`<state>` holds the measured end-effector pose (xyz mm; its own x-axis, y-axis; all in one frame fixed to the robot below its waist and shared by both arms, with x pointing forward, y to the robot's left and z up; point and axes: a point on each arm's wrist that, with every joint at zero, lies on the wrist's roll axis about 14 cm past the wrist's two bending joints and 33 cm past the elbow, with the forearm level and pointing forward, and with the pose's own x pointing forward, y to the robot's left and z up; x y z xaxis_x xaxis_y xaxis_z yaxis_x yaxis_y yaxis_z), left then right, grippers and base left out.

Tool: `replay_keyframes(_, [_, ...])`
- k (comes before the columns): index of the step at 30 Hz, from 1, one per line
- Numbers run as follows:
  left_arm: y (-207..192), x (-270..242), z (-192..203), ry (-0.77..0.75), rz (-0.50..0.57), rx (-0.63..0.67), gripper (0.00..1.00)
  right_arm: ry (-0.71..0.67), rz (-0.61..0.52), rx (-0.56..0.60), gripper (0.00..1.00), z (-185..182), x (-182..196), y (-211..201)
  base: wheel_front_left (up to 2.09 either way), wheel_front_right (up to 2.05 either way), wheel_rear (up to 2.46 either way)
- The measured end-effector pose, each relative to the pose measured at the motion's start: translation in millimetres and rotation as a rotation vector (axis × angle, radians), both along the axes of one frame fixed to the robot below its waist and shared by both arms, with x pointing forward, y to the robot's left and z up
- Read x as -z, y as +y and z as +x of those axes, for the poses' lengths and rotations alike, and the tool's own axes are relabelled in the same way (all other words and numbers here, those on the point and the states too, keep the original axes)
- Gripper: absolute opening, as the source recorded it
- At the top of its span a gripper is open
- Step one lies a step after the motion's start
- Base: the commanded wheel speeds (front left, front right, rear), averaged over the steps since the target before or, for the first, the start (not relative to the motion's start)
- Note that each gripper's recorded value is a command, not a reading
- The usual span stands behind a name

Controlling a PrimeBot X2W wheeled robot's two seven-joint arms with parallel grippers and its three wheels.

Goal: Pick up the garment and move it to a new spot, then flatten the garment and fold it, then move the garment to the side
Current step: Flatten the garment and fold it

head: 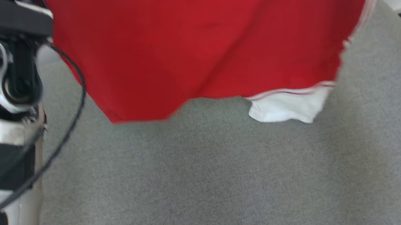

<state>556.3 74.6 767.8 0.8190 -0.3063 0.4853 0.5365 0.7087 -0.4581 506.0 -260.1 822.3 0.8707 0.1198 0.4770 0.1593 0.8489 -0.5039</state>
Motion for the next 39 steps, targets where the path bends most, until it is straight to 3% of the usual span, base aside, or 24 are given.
replay_keyframes(8, [12, 4, 37, -0.068, -0.068, -0.111, 0.00, -0.124, -0.138, -0.016, 0.00, 32, -21, 13, 0.00, 0.00, 0.00])
replay_keyframes(18, [18, 13, 58, -0.104, -0.107, -0.149, 0.00, -0.315, -0.256, -0.019, 0.00, 37, -56, 44, 0.00, 0.00, 0.00])
replay_keyframes(26, [21, 84, 75, 0.016, -0.054, -0.158, 0.00, -0.083, -0.274, -0.096, 0.00, 80, 48, 57, 0.00, 0.00, 0.00])
replay_keyframes(32, [11, 125, 64, 0.113, -0.010, -0.112, 0.00, 0.095, -0.270, -0.137, 0.00, 82, 107, 53, 0.00, 0.00, 0.00])
replay_keyframes(39, [11, 148, 28, 0.186, 0.052, -0.076, 0.00, 0.261, -0.201, -0.117, 0.00, 50, 124, 31, 0.00, 0.00, 0.00])
